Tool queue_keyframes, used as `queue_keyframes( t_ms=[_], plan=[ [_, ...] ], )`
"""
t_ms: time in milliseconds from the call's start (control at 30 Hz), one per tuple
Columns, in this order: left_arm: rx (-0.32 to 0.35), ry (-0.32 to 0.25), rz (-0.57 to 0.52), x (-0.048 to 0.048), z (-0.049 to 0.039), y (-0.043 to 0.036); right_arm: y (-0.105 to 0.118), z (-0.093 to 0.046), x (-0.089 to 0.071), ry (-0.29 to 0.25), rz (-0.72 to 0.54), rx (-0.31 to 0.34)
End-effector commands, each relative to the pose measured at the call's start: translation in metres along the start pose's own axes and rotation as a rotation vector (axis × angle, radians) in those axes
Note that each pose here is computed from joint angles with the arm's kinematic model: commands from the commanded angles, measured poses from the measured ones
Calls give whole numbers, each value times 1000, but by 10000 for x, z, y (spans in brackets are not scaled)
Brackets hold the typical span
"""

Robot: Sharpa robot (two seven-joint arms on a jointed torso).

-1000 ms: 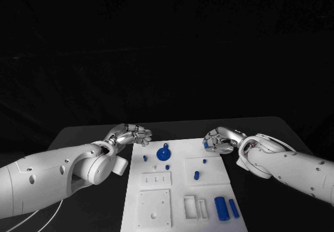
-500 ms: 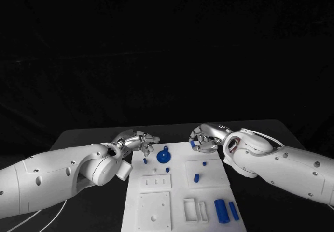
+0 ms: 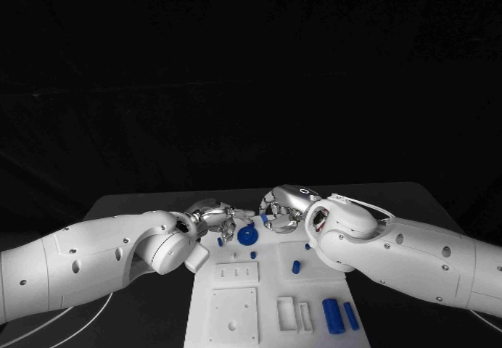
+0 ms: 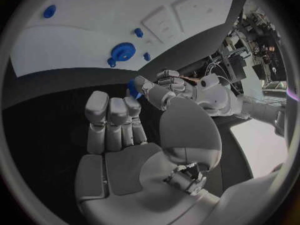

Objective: Assemble the parts on the task board

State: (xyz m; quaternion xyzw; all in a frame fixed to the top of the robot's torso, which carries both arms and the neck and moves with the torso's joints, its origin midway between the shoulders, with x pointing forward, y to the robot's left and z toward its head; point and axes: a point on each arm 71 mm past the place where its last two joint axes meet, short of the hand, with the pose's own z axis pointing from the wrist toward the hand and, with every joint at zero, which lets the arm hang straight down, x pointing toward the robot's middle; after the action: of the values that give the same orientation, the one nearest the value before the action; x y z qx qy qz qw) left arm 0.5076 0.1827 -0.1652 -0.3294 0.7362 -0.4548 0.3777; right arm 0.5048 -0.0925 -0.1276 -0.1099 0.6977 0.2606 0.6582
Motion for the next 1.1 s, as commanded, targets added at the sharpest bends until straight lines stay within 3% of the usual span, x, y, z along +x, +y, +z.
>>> queue_keyframes(
  t_ms=[33, 467, 1100],
  plan=[
    [-42, 23, 35, 55, 9, 6, 52, 17, 12, 9, -40, 24],
    [-39, 22, 27, 86, 11, -6, 242, 45, 62, 30, -47, -15],
    [-42, 25, 43, 106, 21, -11, 351, 40, 95, 43, -44, -37]
  ],
)
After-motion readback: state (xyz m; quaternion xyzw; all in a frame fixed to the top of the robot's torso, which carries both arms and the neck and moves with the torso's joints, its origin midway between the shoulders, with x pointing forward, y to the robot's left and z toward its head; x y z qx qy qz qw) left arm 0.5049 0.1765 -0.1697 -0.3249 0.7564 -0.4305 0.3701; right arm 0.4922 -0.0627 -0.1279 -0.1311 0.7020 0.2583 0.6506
